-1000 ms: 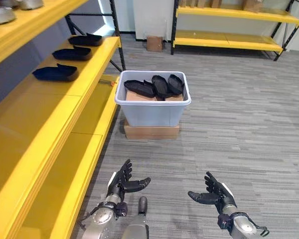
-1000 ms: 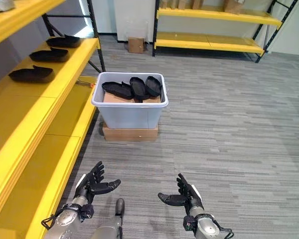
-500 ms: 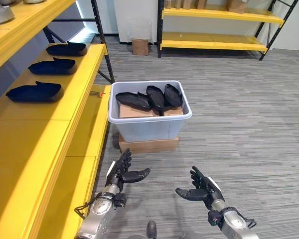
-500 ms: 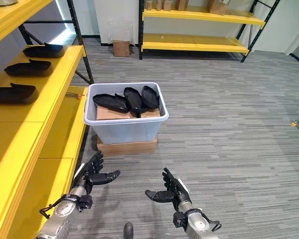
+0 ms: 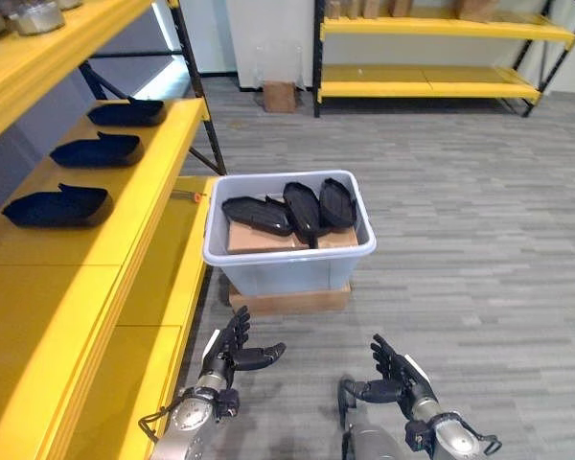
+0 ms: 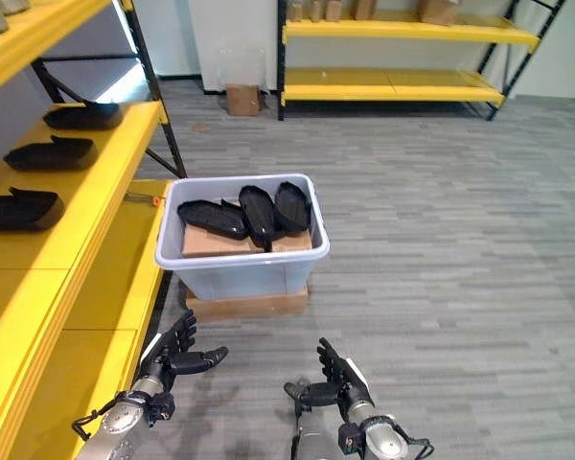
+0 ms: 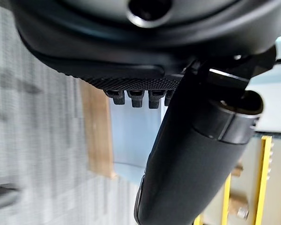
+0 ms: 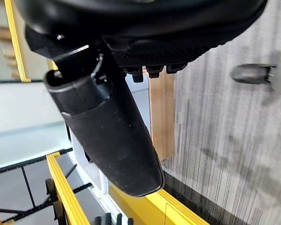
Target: Move parts from the plastic box to the shelf.
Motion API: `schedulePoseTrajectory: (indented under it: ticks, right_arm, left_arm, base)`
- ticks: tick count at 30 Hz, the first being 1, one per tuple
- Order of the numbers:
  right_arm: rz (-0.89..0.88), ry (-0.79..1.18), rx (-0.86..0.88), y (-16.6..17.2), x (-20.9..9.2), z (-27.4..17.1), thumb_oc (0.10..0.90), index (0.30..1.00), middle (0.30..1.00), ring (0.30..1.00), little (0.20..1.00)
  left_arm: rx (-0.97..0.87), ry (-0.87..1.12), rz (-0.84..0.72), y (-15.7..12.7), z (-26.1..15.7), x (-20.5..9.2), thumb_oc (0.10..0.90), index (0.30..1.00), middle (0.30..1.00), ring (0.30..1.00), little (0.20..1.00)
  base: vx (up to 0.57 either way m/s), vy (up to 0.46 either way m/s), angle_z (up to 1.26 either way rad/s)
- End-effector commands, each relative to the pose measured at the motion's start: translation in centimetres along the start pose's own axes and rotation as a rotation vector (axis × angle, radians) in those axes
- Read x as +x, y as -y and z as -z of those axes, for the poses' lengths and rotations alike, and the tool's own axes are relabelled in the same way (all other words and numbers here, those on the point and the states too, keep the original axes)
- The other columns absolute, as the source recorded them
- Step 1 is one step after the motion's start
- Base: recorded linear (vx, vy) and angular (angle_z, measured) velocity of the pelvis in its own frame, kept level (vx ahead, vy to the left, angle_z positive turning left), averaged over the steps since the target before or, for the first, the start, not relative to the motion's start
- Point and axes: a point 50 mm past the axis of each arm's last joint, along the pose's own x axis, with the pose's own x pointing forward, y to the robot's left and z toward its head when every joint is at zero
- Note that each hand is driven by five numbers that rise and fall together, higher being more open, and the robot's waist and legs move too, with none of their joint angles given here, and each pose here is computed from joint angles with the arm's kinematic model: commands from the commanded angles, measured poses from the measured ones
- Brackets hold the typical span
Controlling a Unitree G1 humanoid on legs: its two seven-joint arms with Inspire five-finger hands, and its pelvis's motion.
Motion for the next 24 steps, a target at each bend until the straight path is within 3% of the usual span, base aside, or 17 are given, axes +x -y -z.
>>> schedulePoseTrajectory:
  ticks: [1,16,24]
  right_arm:
    - [-0.003,0.272,-0.026,0.7,1.3,-6.0,0.900,1.000,1.000,1.000,1.000]
    - [0.022,0.293,-0.030,1.6,1.4,-6.9,0.900,1.000,1.000,1.000,1.000]
    - [0.049,0.253,-0.041,2.2,0.8,-5.6,0.900,1.000,1.000,1.000,1.000]
  left_arm:
    - [0.019,0.282,0.069,1.0,-6.0,1.2,0.900,1.000,1.000,1.000,1.000]
    - [-0.048,0.278,0.064,1.4,-6.2,1.5,0.900,1.000,1.000,1.000,1.000]
    - [-0.015,0.256,0.042,0.7,-5.5,1.1,0.900,1.000,1.000,1.000,1.000]
  base:
    - [0.37,-0.171,0.48]
    - [0.23,-0.157,0.07]
    - [0.26,0.097,-0.17]
